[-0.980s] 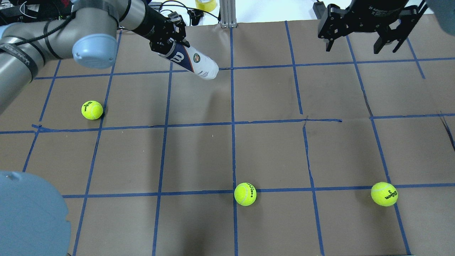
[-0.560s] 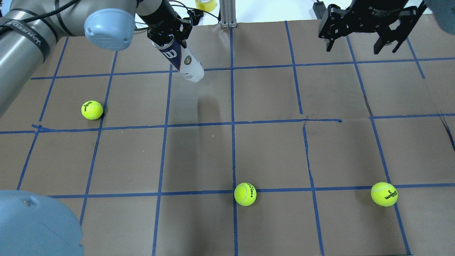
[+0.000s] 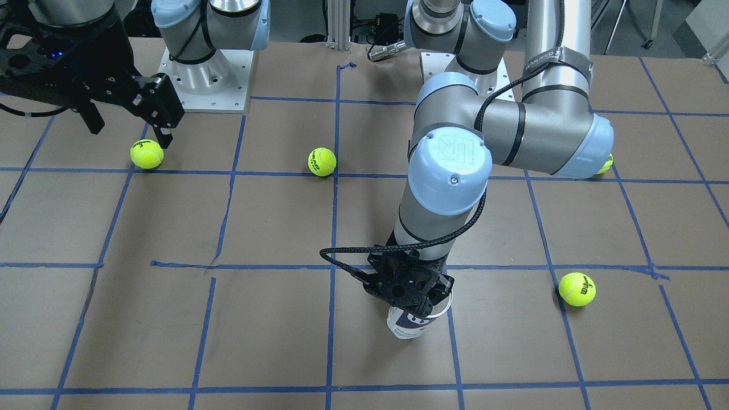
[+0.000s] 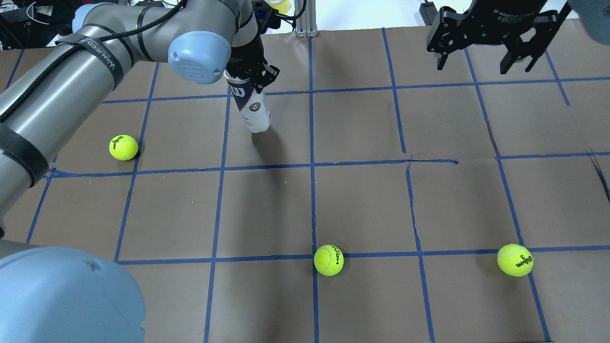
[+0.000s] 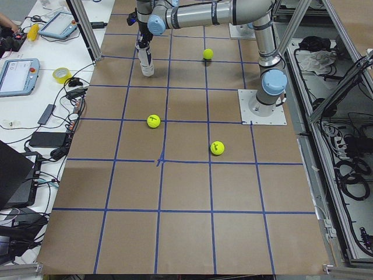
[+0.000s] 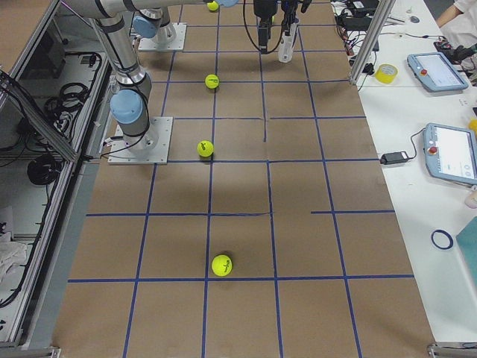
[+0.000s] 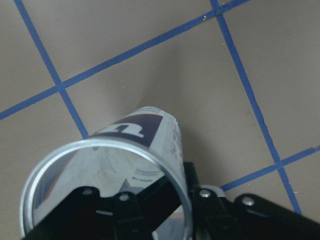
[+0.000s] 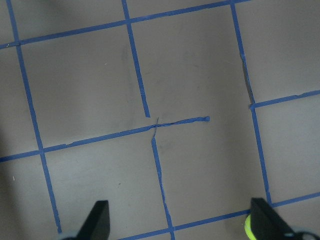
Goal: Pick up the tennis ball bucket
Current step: 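Lower the upright can onto the table with the left gripper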
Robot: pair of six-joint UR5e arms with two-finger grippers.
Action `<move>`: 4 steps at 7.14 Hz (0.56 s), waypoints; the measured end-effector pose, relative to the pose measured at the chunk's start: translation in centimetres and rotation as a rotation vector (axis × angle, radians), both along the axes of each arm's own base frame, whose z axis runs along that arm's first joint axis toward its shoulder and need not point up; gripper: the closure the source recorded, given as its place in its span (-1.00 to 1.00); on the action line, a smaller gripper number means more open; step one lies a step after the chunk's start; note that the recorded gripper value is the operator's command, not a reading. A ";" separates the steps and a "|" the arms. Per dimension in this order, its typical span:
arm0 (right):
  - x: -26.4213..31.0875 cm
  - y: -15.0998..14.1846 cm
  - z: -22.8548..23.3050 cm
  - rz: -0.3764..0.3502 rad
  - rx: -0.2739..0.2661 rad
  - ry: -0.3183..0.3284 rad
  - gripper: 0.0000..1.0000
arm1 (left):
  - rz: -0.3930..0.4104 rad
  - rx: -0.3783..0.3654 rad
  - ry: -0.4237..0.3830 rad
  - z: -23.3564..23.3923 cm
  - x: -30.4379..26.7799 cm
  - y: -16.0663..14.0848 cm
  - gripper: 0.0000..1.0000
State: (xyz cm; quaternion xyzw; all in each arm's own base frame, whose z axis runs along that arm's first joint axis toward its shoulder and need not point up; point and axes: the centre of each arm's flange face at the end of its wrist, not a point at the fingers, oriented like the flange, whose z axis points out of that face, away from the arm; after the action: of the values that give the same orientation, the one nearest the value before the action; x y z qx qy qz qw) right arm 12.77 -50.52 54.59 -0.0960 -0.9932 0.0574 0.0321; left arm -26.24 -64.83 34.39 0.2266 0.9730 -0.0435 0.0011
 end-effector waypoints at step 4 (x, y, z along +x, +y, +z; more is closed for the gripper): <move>0.0 0.0 0.0 -0.001 -0.001 0.000 -1.00 | 0.027 0.044 -0.004 -0.9 -0.6 1.5 -1.00</move>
State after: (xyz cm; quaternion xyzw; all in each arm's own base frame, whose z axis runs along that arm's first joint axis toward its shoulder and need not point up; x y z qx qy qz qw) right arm 12.76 -50.57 54.56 -0.0963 -0.9932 0.0576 0.0323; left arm -26.82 -63.31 33.53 0.2137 0.9767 -0.0215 -0.0013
